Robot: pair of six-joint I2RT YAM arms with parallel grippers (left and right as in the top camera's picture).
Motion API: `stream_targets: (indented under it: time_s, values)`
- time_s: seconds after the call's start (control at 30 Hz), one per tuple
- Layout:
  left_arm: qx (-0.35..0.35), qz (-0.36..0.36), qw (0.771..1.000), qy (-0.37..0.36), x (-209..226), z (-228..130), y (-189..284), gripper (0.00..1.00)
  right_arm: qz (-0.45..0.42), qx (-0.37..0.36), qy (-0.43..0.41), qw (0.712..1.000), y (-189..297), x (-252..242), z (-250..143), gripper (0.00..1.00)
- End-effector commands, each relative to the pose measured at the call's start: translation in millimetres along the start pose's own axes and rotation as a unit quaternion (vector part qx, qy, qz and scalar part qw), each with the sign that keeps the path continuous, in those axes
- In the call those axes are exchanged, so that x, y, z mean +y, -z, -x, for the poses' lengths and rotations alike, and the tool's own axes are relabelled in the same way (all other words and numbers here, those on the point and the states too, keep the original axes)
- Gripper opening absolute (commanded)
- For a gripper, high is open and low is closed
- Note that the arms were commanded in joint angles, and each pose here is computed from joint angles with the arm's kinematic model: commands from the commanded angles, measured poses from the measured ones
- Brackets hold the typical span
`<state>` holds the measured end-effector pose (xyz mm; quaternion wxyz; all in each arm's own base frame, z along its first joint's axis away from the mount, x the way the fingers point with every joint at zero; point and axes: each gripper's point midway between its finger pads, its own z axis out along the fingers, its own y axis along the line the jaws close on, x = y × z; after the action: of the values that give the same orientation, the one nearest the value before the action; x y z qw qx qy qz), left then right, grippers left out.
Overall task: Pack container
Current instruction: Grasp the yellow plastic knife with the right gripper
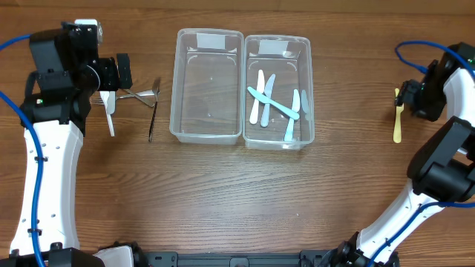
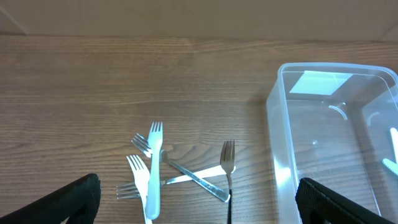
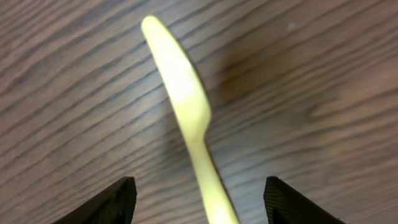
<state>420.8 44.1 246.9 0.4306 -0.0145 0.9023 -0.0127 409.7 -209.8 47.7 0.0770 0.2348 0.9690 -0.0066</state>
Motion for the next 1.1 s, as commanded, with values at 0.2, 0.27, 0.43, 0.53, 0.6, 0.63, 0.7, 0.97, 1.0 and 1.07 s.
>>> stream_targets:
  time_s: [0.2,0.27,0.43,0.53,0.6,0.63,0.7,0.97,1.0,1.07]
  values:
    - [-0.013,0.004,1.0,-0.012,2.7,11.8,4.3,1.0,0.007,-0.003,0.004,1.0,-24.8,3.6,-13.9,0.57]
    - [-0.013,0.004,1.0,-0.012,2.7,11.8,4.3,1.0,0.007,-0.003,0.004,1.0,-27.6,3.5,-14.9,0.55]
    - [-0.013,0.004,1.0,-0.012,2.7,11.8,4.3,1.0,0.007,-0.007,0.001,1.0,-30.0,3.6,-13.8,0.49]
    - [-0.013,0.004,1.0,-0.012,2.7,11.8,4.3,1.0,0.006,-0.007,-0.009,1.0,-34.1,3.2,-16.0,0.47]
    - [-0.013,0.004,1.0,-0.012,2.7,11.8,4.3,1.0,0.006,-0.004,-0.009,1.0,-39.0,3.1,-19.7,0.47]
    - [-0.013,0.004,1.0,-0.012,2.7,11.8,4.3,1.0,0.006,-0.001,-0.009,1.0,-42.6,3.0,-23.1,0.47]
    - [-0.013,0.004,1.0,-0.012,2.7,11.8,4.3,1.0,0.006,0.004,-0.009,1.0,-47.8,2.9,-28.5,0.45]
    - [-0.013,0.004,1.0,-0.012,2.7,11.8,4.3,1.0,-0.002,0.021,-0.009,1.0,-53.7,0.1,-40.8,0.04]
    - [-0.013,0.004,1.0,-0.012,2.7,11.8,4.3,1.0,-0.002,0.023,-0.009,1.0,-53.7,0.2,-41.8,0.04]
    - [-0.013,0.004,1.0,-0.012,2.7,11.8,4.3,1.0,-0.001,0.031,-0.009,0.999,-53.5,0.7,-45.5,0.04]
